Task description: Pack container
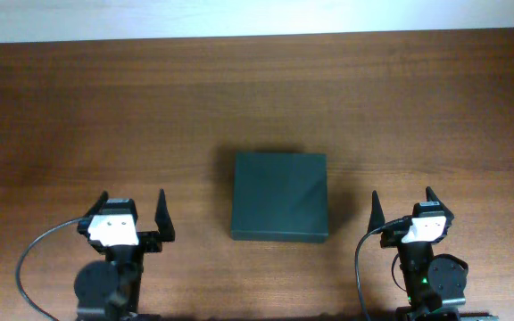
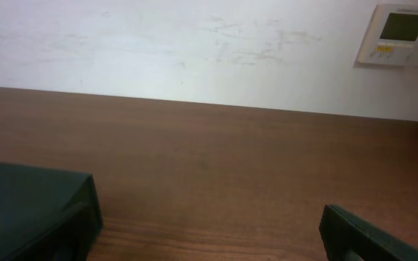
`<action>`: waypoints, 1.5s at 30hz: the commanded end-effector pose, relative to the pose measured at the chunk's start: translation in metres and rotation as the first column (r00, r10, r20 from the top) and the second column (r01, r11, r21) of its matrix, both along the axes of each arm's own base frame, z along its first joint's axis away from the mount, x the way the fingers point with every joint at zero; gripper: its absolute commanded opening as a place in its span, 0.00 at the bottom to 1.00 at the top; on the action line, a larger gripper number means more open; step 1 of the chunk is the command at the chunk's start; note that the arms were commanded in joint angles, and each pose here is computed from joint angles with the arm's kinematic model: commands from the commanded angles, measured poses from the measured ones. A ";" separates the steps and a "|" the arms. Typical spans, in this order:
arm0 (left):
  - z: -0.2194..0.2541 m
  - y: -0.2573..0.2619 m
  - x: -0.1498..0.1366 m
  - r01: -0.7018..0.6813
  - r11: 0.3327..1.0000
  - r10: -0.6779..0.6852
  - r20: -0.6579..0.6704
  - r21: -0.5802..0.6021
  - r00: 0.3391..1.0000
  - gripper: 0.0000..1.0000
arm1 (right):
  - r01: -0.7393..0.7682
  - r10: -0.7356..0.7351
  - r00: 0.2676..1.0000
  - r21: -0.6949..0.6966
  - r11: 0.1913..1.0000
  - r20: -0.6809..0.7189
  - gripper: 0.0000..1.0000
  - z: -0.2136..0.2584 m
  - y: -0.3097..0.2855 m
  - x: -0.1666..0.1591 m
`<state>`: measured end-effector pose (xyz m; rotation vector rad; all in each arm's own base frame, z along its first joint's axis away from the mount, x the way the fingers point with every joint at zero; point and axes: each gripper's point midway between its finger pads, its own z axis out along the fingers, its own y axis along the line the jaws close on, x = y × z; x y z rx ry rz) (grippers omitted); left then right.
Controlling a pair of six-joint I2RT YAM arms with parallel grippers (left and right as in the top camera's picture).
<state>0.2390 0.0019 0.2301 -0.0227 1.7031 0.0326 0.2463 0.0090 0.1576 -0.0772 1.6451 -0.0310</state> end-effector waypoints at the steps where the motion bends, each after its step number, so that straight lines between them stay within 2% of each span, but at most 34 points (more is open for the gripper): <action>1: -0.005 0.018 0.001 -0.108 0.994 0.106 0.099 0.013 0.989 0.99 | -0.008 0.008 1.000 -0.006 1.000 -0.001 0.99 -0.002 0.002 -0.001; 6: -0.015 0.018 0.004 -0.113 0.989 0.095 0.181 0.093 0.979 0.99 | -0.008 0.008 1.000 -0.006 1.000 -0.002 0.99 -0.002 0.002 -0.001; 11: -0.041 0.016 0.006 -0.100 0.987 0.083 0.142 0.122 0.986 0.99 | -0.008 0.008 1.000 -0.006 1.000 -0.002 0.99 -0.002 0.002 -0.001; 15: -0.072 0.001 0.005 0.004 0.992 -0.009 0.034 0.127 0.999 0.99 | -0.008 0.008 1.000 -0.006 1.000 -0.002 0.99 -0.002 0.002 -0.001; 17: -0.073 -0.006 0.005 0.046 0.988 -0.051 0.027 0.146 0.998 0.99 | -0.008 0.008 1.000 -0.006 1.000 -0.002 0.99 -0.002 0.002 -0.001; 45: -0.073 -0.006 0.005 0.049 0.988 -0.053 0.028 0.149 0.998 0.99 | -0.008 0.008 1.000 -0.006 1.000 -0.002 0.99 -0.002 0.002 -0.001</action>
